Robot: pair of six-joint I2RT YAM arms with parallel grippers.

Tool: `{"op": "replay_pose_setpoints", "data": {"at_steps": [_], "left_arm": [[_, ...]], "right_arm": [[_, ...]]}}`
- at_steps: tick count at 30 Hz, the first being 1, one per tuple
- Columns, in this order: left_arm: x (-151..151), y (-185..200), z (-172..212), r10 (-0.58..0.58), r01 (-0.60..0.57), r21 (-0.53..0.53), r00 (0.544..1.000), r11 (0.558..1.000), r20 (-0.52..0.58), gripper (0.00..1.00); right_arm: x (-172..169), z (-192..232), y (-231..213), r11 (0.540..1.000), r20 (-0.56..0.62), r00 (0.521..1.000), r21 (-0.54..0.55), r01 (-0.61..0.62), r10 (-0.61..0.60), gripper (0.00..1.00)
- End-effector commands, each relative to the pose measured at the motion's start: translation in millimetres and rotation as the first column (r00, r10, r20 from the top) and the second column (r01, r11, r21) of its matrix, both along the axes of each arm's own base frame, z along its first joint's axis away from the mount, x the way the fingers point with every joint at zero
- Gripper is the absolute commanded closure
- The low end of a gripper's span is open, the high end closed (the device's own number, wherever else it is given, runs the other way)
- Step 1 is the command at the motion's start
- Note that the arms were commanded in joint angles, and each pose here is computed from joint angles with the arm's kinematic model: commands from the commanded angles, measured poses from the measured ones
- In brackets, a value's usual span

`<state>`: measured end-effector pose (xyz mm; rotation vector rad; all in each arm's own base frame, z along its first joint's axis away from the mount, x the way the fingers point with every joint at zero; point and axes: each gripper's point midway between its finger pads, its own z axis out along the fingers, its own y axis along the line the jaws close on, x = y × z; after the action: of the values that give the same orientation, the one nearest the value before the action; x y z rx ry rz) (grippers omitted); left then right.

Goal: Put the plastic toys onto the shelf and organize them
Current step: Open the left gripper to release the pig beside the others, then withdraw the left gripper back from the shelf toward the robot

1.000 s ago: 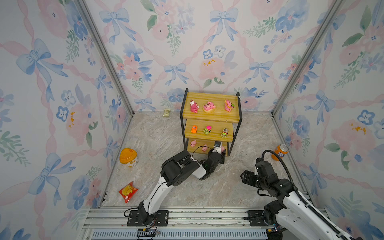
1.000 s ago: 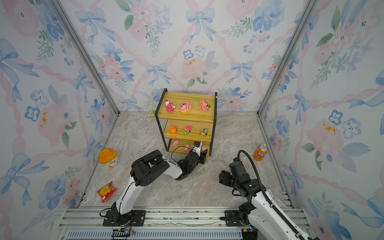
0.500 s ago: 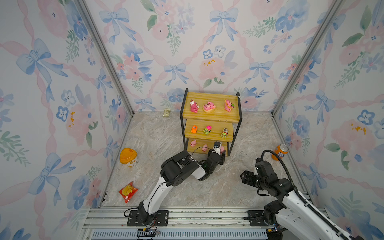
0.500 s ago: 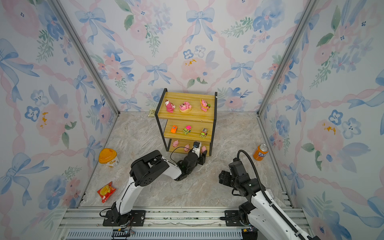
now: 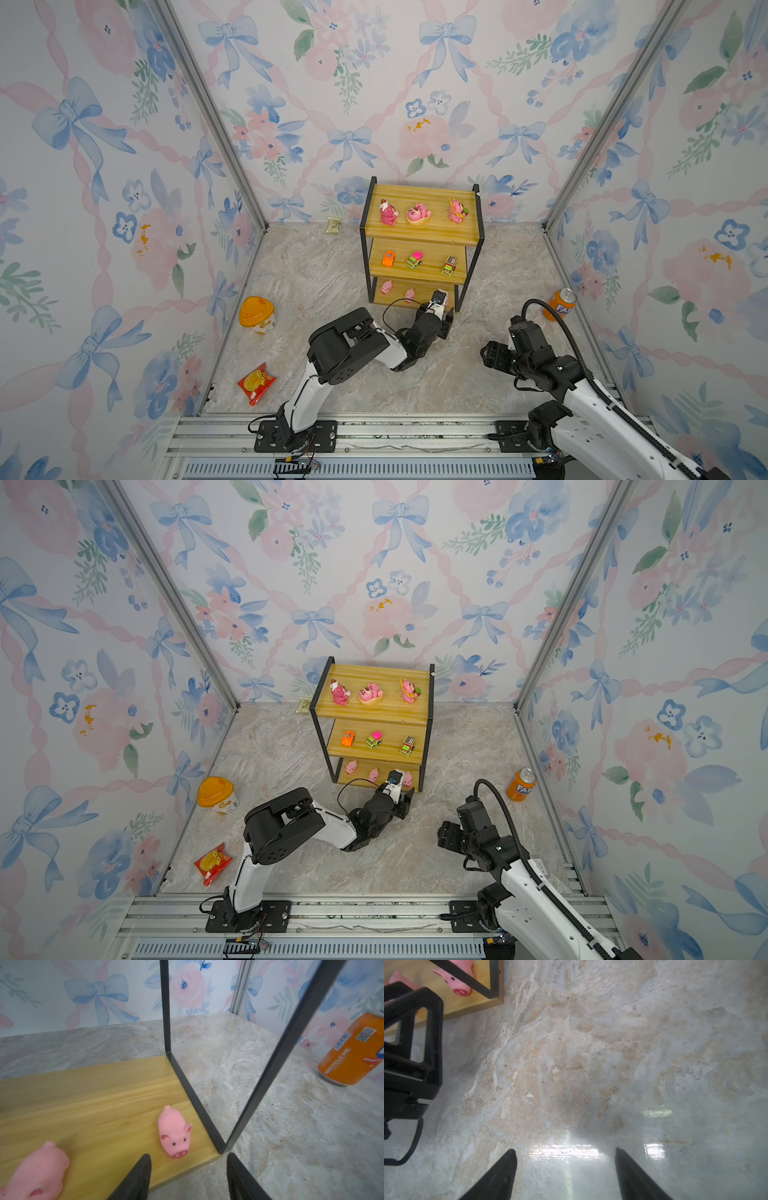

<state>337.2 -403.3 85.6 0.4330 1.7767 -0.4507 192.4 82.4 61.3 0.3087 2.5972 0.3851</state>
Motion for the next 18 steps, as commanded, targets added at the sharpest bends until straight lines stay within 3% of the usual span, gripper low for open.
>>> {"op": "replay_pose_setpoints", "data": {"at_steps": [1,7,13,18], "left_arm": [[-4.7,11.5,23.3,0.013,-0.014,0.004,0.999,1.000,0.044,0.40],[-18.2,59.0,20.6,0.076,-0.076,0.025,0.997,0.997,0.021,0.40],[-25.0,103.7,-2.8,0.142,-0.141,0.037,0.989,0.989,-0.048,0.53],[-28.6,112.8,-16.6,0.161,-0.157,0.056,0.984,0.986,-0.074,0.58]], "right_arm": [[0.1,-1.3,0.0,1.000,-0.002,1.000,0.000,-0.008,0.008,0.23],[0.1,-1.2,0.3,1.000,-0.003,1.000,0.002,-0.008,0.008,0.23],[0.4,-1.6,2.9,1.000,-0.004,1.000,0.012,-0.016,0.016,0.24],[0.1,-0.6,2.6,1.000,-0.002,1.000,0.012,-0.015,0.015,0.24]]}}
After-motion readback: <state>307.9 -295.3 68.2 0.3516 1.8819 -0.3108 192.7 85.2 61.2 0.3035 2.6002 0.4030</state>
